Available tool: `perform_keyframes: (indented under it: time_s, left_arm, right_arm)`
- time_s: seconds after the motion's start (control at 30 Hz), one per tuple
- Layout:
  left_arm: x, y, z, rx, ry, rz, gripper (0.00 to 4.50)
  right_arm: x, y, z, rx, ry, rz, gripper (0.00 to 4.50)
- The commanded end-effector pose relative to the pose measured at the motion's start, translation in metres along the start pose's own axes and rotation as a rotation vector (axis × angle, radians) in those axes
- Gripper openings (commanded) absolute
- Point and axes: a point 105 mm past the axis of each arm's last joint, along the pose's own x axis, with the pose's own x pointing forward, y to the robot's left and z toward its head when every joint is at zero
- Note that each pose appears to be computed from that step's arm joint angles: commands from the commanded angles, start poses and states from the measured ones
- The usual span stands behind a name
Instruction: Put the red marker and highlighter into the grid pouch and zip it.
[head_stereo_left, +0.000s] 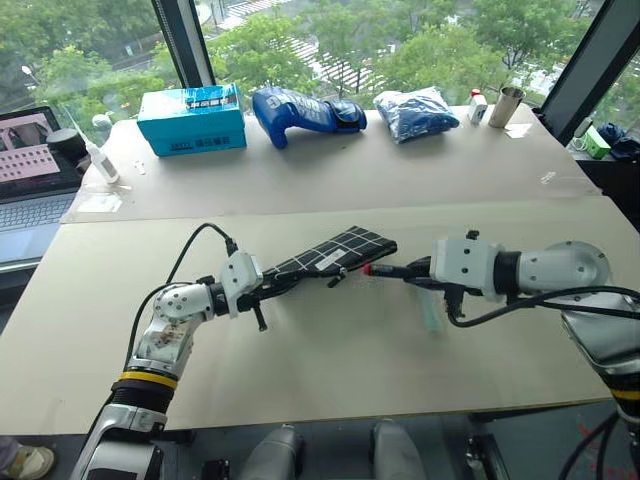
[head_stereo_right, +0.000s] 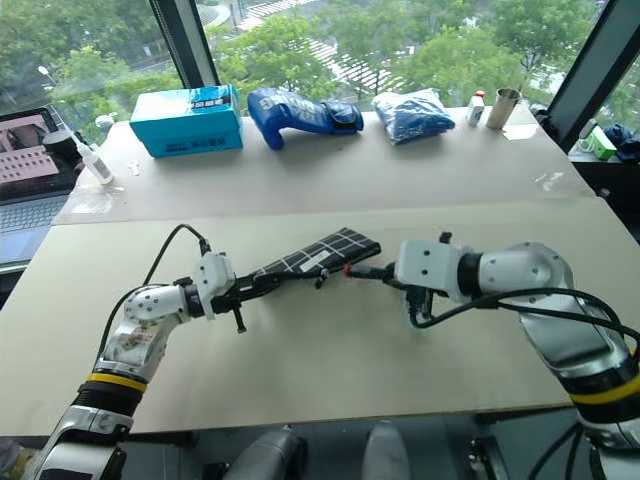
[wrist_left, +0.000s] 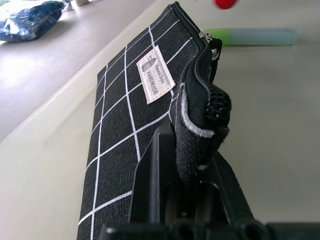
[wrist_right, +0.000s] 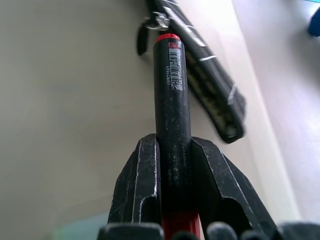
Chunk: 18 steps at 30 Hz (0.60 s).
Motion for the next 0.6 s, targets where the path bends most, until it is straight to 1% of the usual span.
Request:
perform_keyframes:
  time_s: [0.03,0.17,0.33,0.53,0.6]
  left_arm:
    - [0.002,-0.003,0.009,0.036,-0.03,-0.012,0.0]
    - [0.003,-0.007,0.01,0.03,-0.038,-0.014,0.0]
    - [0.002,-0.005,0.01,0.028,-0.043,-0.006,0.0]
    - [0.001,-0.004,0.011,0.027,-0.047,0.004,0.0]
    - [0.001,-0.003,0.012,0.028,-0.049,0.008,0.0]
  right_arm:
    - [-0.006,-0.009,0.005,-0.107,0.012,-0.015,0.51]
    - [-0.007,-0.007,-0.001,-0.179,0.056,0.002,0.51]
    - [-0.01,-0.011,-0.01,-0.194,0.088,-0.008,0.51]
    - [-0.01,-0.01,-0.008,-0.181,0.054,-0.003,0.51]
    - [-0.016,-0.01,-0.011,-0.188,0.064,0.005,0.51]
